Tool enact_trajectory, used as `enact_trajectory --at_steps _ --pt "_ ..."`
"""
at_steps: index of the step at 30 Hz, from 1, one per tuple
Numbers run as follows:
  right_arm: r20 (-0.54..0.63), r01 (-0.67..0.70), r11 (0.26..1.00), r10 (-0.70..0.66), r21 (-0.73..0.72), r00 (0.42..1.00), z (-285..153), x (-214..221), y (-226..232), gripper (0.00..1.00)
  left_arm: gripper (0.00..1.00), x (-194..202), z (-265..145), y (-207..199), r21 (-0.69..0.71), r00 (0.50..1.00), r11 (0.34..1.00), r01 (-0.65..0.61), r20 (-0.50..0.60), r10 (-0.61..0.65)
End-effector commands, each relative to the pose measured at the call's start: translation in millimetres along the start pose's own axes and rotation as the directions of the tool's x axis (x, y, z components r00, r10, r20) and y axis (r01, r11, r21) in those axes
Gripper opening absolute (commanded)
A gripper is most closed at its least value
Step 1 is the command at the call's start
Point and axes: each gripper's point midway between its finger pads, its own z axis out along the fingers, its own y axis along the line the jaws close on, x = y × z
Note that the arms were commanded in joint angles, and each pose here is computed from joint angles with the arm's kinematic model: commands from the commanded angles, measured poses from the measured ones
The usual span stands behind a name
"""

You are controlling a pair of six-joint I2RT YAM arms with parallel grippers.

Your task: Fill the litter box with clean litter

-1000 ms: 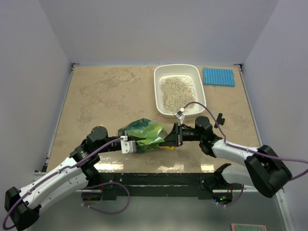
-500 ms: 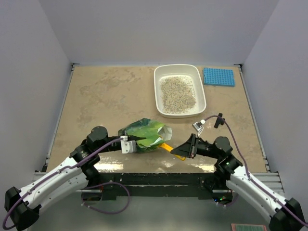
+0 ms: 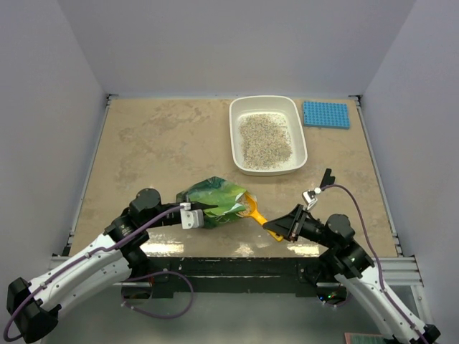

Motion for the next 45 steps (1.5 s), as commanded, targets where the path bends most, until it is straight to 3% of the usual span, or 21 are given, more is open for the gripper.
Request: enact_trajectory --at_steps 1,29,35,45 --pt "0.063 -0.02 0.998 0.016 0.065 0.998 -7 -9 4 0.0 0.0 -30 0 16 -0.052 0.994 0.996 -0.069 0.087 0.073" --pt "0.102 0.026 1.0 -0.027 0.014 0.994 -57 -5 85 0.0 0.0 -29 -14 55 -0.283 0.997 0.958 -0.049 0.049 0.065" --pt "0.185 0.039 0.998 -0.031 -0.039 0.982 -67 -19 114 0.0 0.0 -28 -17 63 -0.325 0.998 0.945 -0.044 0.034 0.058" --pt "0.379 0.084 0.996 -0.08 0.006 0.922 -27 -89 154 0.0 0.0 -27 -19 65 -0.34 0.998 0.939 -0.042 0.031 0.056"
